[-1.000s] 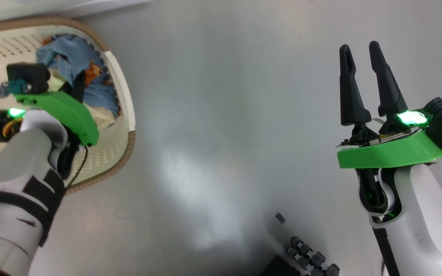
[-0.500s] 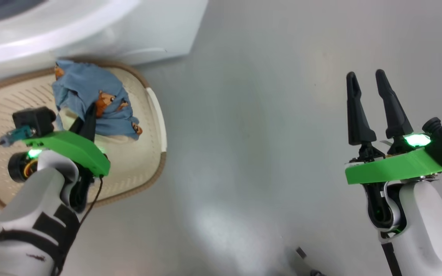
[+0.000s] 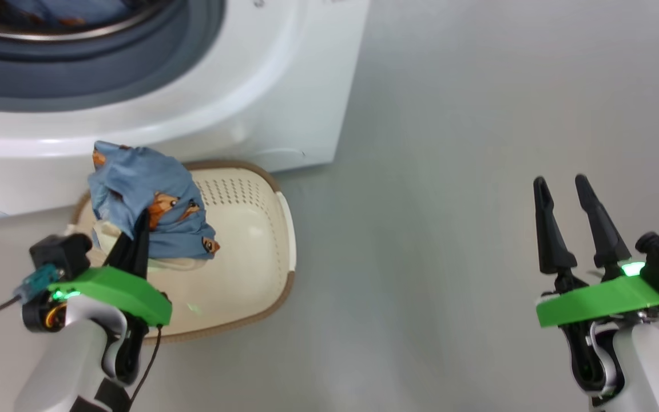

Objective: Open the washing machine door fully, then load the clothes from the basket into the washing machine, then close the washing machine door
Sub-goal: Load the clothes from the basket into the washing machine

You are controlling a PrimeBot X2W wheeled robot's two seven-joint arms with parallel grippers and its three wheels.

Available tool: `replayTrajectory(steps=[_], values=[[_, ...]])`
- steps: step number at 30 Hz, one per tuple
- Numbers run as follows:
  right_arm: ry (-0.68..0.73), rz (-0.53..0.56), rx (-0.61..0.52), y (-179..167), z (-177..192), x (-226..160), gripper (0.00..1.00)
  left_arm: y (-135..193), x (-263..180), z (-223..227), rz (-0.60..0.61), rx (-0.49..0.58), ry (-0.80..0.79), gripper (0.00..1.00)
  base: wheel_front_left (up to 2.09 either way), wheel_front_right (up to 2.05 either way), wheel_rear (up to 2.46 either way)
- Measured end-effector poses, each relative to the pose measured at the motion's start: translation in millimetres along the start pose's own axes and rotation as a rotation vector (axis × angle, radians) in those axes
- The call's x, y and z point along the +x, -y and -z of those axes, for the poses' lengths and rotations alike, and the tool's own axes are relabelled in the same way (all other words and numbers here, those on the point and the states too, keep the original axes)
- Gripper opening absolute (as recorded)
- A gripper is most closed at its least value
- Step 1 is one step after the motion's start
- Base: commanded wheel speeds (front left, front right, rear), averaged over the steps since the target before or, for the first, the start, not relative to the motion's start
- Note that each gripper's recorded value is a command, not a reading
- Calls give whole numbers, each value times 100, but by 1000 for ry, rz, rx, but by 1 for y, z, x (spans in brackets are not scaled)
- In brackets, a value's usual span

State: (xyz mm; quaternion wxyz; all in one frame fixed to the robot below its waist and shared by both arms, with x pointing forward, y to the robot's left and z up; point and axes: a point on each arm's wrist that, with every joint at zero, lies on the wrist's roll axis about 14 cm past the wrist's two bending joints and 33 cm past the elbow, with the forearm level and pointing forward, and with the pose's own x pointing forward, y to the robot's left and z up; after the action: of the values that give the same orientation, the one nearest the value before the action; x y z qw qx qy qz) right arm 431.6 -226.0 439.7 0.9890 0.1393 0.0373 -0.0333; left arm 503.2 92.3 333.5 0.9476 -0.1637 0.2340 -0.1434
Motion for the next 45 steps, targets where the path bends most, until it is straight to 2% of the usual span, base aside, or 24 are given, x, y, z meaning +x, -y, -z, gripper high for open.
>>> replayTrajectory(steps=[12, 27, 33, 45], values=[[31, -55, 15, -19, -16, -24, 100, -5, -72, -66, -58, 91, 255, 0, 0, 0, 0], [25, -104, 7, -31, -16, -33, 100, -18, -150, -95, -163, 122, 448, 0, 0, 0, 0], [27, -108, 6, -32, -16, -29, 100, -22, -166, -94, -199, 124, 473, 0, 0, 0, 0], [-1, -106, 5, -31, -5, -23, 100, -24, -163, -88, -216, 107, 468, 0, 0, 0, 0]])
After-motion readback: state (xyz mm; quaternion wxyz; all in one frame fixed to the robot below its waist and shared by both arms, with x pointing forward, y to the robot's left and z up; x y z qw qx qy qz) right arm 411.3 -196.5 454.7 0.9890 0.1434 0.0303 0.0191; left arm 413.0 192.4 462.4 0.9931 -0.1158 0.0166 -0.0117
